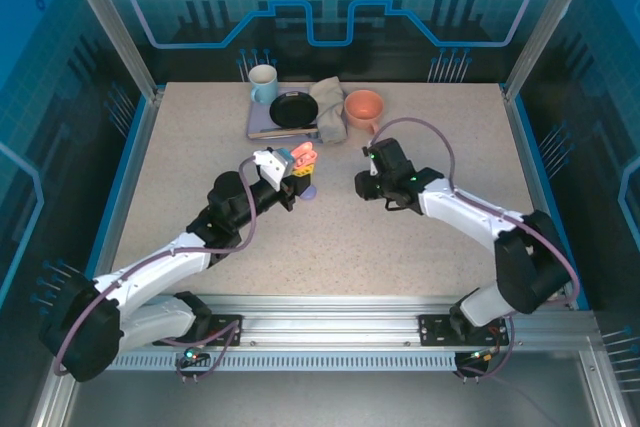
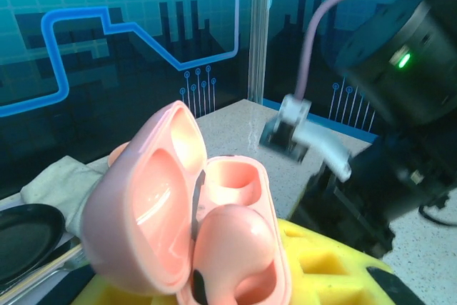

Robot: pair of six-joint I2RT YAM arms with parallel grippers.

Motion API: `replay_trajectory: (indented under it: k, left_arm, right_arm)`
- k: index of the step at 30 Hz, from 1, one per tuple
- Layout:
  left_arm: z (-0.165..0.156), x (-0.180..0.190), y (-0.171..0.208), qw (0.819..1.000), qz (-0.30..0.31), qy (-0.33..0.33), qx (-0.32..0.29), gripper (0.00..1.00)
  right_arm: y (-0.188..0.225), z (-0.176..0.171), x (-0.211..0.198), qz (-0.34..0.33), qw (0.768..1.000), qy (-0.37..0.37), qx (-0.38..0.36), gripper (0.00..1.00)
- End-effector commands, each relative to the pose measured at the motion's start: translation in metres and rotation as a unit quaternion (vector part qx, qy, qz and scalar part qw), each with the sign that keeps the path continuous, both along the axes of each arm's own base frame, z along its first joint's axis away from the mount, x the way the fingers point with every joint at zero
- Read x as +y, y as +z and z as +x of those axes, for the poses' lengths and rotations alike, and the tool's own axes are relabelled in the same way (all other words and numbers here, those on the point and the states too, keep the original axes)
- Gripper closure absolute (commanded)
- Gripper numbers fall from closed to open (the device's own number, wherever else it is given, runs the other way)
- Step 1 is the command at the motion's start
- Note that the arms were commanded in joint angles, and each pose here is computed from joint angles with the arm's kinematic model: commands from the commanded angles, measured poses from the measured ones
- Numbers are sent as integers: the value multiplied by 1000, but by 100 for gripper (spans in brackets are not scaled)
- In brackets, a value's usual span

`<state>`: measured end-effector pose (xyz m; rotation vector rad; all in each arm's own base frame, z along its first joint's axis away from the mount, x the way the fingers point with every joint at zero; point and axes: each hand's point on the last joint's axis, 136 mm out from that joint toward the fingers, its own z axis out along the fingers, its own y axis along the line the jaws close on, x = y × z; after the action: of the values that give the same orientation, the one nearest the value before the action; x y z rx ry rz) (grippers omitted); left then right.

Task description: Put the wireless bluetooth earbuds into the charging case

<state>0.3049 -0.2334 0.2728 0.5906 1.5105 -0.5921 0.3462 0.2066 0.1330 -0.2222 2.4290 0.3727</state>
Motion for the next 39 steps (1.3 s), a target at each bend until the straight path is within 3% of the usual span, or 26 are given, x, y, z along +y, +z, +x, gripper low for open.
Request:
replay_trajectory:
  k: [1,8,14,28,39]
  left_arm:
    - [0,6,14,1000,1,9,-19,100]
    - [0,2,18,1000,2,-1,-17,100]
    - [6,-5,22,1000,3,-12,-15,100]
    - [18,-27,39,999,-4,-47,0,100]
    - [21,-36,46,998,-12,-66,9,100]
  right_arm:
    - [71,19,7,41,994,22,-96,72]
    - [175,25,15,82,975,51,-200,72]
    - [230,18,29,124,955,95,-252,71]
    - [260,-3,61,178,922,191,-285,71]
    - [255,-27,79,112,908,241,-324,71]
